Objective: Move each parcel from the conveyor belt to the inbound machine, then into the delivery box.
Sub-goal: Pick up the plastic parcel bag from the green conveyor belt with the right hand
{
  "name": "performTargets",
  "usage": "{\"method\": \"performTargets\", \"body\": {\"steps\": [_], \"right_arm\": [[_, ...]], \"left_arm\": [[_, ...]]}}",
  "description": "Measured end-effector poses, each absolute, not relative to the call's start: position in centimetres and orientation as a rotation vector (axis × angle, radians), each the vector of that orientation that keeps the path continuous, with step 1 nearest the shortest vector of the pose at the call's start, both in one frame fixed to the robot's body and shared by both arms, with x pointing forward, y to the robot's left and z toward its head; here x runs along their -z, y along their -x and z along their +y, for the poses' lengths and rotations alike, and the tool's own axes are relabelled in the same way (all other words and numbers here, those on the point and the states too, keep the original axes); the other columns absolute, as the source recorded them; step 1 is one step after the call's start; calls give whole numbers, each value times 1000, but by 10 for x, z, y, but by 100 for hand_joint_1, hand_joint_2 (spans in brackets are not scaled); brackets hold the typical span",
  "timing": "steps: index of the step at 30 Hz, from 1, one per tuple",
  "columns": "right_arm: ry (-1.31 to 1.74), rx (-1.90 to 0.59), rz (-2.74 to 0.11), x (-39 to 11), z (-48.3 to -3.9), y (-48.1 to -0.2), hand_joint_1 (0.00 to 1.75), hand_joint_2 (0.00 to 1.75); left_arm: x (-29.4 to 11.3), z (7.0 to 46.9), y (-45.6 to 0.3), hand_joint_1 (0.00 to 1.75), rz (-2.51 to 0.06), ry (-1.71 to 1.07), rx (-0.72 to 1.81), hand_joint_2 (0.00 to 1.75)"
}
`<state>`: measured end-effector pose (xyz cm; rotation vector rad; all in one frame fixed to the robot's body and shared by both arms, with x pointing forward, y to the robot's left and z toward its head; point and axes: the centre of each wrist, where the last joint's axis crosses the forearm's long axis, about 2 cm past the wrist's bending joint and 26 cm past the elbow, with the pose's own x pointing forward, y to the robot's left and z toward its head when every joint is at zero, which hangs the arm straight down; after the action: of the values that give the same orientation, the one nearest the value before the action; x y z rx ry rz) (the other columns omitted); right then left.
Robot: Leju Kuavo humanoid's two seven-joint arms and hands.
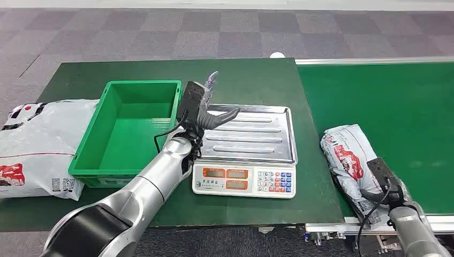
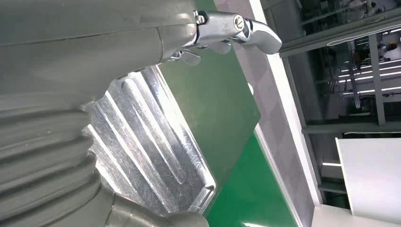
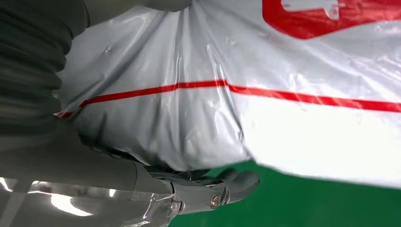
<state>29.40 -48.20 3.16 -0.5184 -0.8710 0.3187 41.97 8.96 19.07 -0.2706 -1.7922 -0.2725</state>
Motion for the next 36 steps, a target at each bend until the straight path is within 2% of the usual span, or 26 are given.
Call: {"method": "performTargets", "body": {"steps": [5,9,10,13,14,36], "right_arm": [[475,-274,-883,-31,-485,-291,0,175],[318,-285,-910,-30,-487,-290,0,175],[300,-302,-906,-30,-487,-289,10,175],[338,-361,-876,-30,-486,-290,140,175],[358,-378,-869,-30,-484,-291,175,175],[390,-558,-904,-36,-461,-308,175,175]], "left_arm": [[-189,92,-420,0,-1795,270,261,175],[-188,95,-421,0,-1811,272,265,175],[-188,96,-421,0,-1814,271,265,175],[-187,99,-422,0,-1818,265,262,175],[-186,100,-422,0,-1818,264,261,175],[-183,106,-422,0,-1814,273,256,175]]}}
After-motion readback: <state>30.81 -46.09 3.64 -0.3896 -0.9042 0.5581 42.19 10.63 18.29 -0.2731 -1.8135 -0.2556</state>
